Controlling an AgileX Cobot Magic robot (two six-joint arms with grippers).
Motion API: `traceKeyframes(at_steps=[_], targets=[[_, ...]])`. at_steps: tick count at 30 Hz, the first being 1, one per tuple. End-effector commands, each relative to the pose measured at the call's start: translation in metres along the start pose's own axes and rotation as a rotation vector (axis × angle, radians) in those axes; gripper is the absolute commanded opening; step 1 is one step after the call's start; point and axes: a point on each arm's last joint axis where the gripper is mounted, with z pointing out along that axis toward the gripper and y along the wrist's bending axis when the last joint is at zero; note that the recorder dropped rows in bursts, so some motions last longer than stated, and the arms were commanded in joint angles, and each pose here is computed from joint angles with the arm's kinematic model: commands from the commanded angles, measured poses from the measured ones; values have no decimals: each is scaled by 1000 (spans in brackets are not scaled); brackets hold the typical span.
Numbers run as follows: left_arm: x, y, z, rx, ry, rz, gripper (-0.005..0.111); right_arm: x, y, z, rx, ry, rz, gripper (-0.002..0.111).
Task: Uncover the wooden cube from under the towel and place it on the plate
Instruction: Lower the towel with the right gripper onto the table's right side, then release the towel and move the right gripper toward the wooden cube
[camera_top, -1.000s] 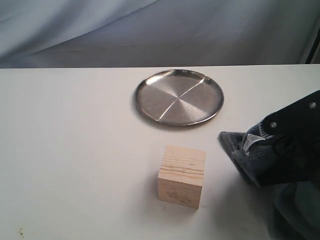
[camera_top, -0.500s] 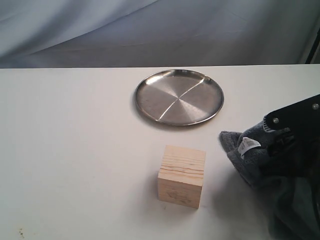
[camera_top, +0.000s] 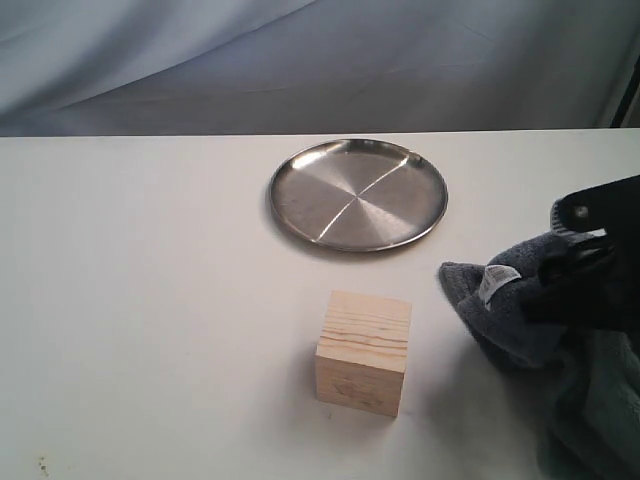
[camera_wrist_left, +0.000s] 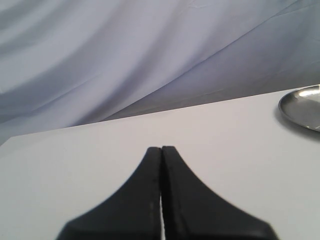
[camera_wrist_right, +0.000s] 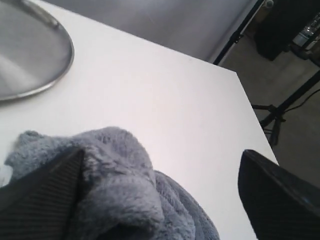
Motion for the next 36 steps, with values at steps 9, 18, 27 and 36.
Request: traceKeyframes(at_steps=[9,18,27,36], targets=[[0,0,0,1,-3,-12,0,-35,-32,-47,-347,-330,154,76],[0,0,0,1,-3,-12,0,-37,1,-75,-764,-523,-211,66],[0,0,0,1,-3,-12,0,-32,7,-80,-854,-515,-263,49],[0,0,0,1,-3,-12,0,-34,6,-78,-839,-498,-209,16]])
